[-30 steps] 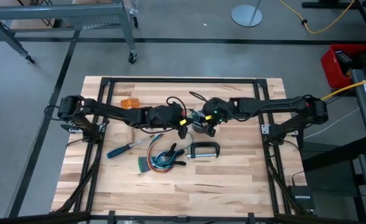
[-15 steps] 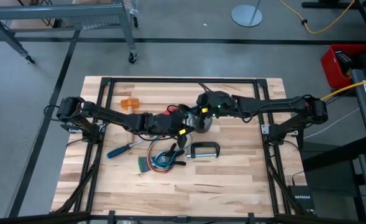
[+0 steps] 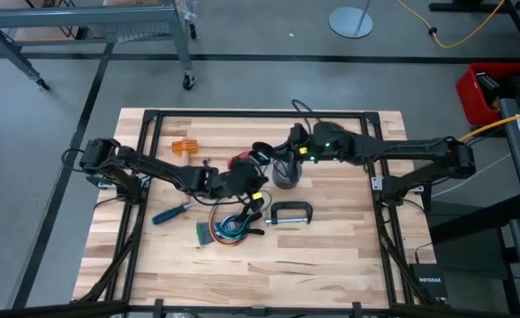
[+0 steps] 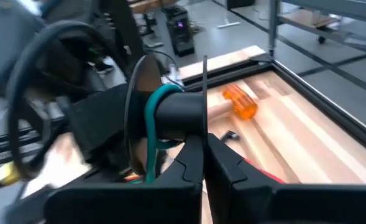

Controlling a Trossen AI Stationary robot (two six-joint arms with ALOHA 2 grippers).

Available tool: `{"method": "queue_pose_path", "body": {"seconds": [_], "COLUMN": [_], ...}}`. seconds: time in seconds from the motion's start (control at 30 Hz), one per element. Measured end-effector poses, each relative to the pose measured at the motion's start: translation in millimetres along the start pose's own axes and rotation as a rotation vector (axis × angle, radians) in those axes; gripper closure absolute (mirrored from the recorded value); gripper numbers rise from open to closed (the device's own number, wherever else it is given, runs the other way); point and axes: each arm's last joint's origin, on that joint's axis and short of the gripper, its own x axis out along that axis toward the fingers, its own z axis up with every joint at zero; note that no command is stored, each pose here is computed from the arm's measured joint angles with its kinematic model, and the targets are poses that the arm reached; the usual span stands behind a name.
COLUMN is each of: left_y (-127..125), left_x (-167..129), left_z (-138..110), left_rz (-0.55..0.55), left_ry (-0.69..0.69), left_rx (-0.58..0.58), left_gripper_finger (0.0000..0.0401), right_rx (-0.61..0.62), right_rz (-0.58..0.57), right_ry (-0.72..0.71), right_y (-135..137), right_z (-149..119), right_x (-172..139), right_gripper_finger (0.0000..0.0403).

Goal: Coil cords
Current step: Coil the blue wire onto the spool

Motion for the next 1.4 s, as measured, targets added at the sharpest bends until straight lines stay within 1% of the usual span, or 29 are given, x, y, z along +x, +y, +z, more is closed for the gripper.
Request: {"method": "queue_pose_path", "body": {"seconds": [0.1,0.2,0.3,0.4,0.53,0.77,0.9,1.0,1.1,1.17,1.33,1.4], "left_y": [-1.9,-1.7,-0.3,0.6,0.7,0.1,-0.3,1.5,1.6,1.4,1.2,0.4], "left_x": [-1.7,-1.6,-0.8,0.0,0.3,0.1,0.1,1.5,1.9,1.0,1.4,1.2], "left_z": [1.6,1.2,0.6,0.8,0.9,1.6,1.4,-4.2,-4.0,-2.3,-2.8,-2.8], "left_rz": [0.019,0.023,0.026,0.027,0.016,0.009,-0.007,0.005,0.001,-0.002,-0.005,-0.016], "left_ry": [-0.022,-0.019,-0.013,-0.014,-0.010,-0.014,-0.009,0.022,0.013,0.002,0.003,0.005], "left_rx": [0.048,0.083,0.087,0.086,0.105,0.127,0.126,0.140,0.132,0.123,0.127,0.150], "left_gripper_finger": [0.0400,0.0400,0.0400,0.0400,0.0400,0.0400,0.0383,0.0362,0.0351,0.0351,0.0366,0.0369], "right_rx": [-0.002,-0.007,-0.001,0.008,0.011,0.001,-0.002,-0.004,-0.001,0.010,0.035,0.036], "right_rz": [0.057,0.072,0.069,0.093,0.134,0.199,0.214,0.279,0.376,0.425,0.430,0.430], "right_ry": [0.022,0.101,0.188,0.235,0.229,0.171,0.159,0.141,0.156,0.176,0.188,0.189], "right_y": [0.2,-0.2,0.0,0.6,2.0,4.8,5.5,8.2,11.0,12.3,12.4,12.3], "right_z": [5.1,2.0,-4.0,-7.5,-6.4,-0.2,1.2,5.0,5.4,4.0,3.4,3.2], "right_x": [-16.4,-30.7,-41.2,-44.6,-44.5,-43.7,-43.6,-45.3,-46.6,-46.5,-47.4,-47.4], "right_gripper_finger": [0.0401,0.0401,0.0401,0.0401,0.0401,0.0401,0.0401,0.0401,0.0401,0.0401,0.0401,0.0401]}}
